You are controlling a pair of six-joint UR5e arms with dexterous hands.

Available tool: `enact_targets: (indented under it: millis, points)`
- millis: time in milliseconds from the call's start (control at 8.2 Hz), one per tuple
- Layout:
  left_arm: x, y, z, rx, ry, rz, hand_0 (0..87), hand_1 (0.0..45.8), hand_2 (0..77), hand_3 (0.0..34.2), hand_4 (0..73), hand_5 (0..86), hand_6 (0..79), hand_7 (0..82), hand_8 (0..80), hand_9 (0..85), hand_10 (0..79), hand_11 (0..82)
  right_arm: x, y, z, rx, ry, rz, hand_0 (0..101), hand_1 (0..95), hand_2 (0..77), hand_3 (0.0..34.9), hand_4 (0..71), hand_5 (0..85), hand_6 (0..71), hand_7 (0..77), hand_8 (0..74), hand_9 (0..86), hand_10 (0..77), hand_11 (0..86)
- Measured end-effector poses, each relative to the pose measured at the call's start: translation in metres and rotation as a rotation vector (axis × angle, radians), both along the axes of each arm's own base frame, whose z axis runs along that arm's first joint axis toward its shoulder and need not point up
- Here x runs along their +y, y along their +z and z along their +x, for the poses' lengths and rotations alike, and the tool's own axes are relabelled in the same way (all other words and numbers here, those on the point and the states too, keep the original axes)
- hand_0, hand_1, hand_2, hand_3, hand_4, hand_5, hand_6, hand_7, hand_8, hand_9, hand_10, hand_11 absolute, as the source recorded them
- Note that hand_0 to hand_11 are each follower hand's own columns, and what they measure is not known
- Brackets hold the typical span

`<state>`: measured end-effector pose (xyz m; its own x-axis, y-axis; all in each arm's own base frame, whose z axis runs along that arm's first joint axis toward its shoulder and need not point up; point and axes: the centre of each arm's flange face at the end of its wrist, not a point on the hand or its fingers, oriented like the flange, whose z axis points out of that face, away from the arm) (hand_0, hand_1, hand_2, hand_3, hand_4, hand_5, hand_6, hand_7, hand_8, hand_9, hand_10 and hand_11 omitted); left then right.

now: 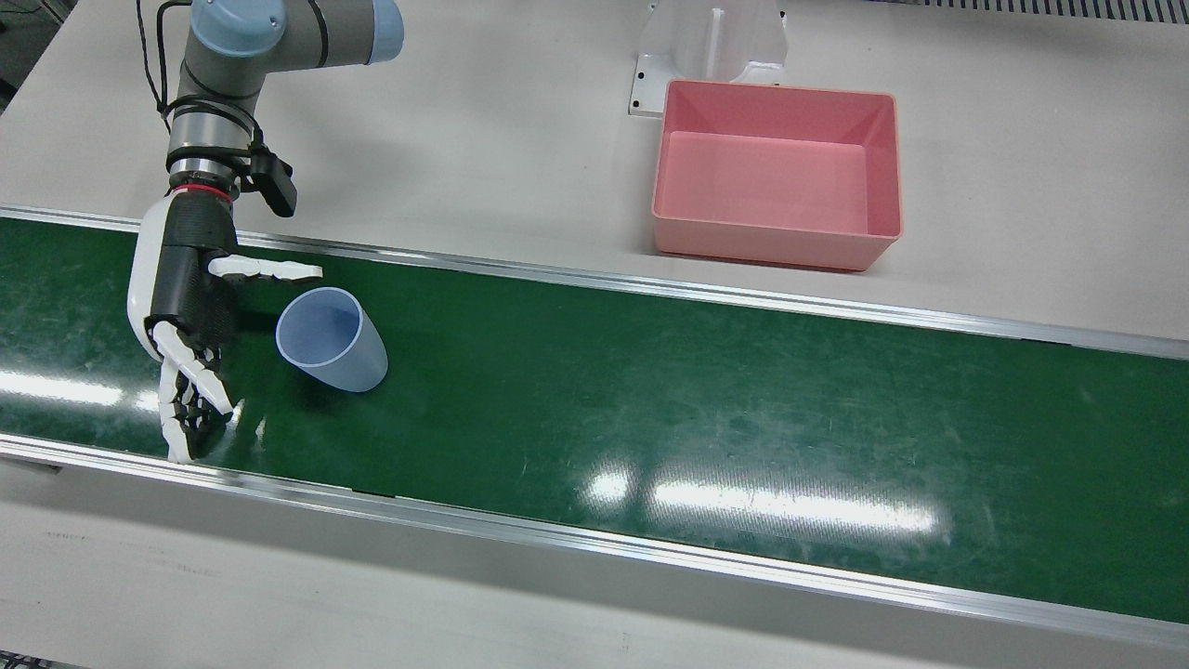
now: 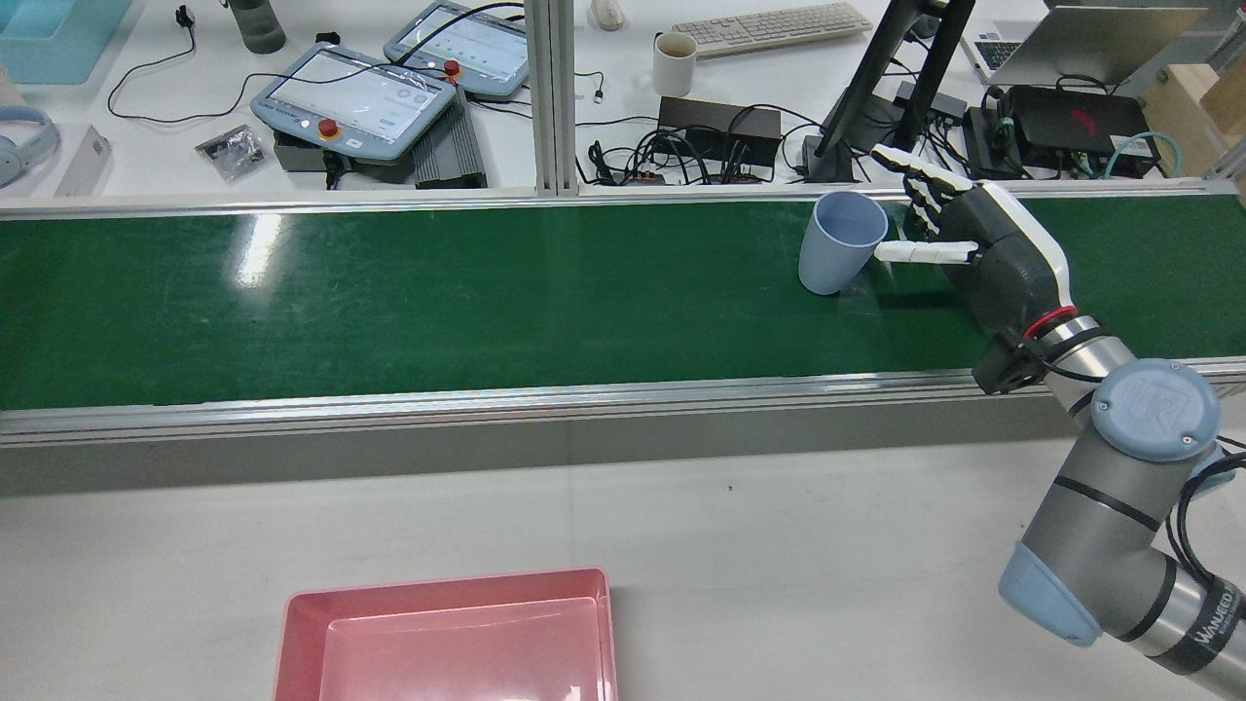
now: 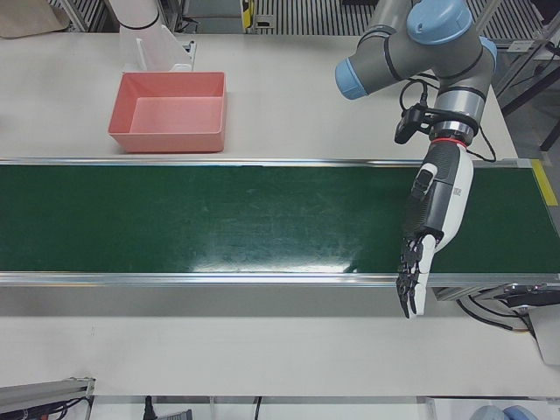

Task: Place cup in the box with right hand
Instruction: 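Close the right hand fingers around the blue cup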

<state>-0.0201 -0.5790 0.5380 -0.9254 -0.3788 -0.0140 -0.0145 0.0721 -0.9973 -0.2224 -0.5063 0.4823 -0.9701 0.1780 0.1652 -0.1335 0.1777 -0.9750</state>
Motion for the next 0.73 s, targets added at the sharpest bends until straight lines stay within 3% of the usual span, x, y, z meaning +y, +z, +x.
enact_targets:
  millis: [732]
  points:
    - [0.0,0.0,0.0,0.0,-0.001,0.0,0.0,0.5,0.5,0.0,0.0,0.0,0.0,0.0,0.0,0.5,0.0,0.0,0.006,-0.001,-0.017,-0.007,-0.015,0.003,56,20.2,4.9,19.5,13.6,4.4,1.1,17.5,0.5,2.2,0.0,0.0]
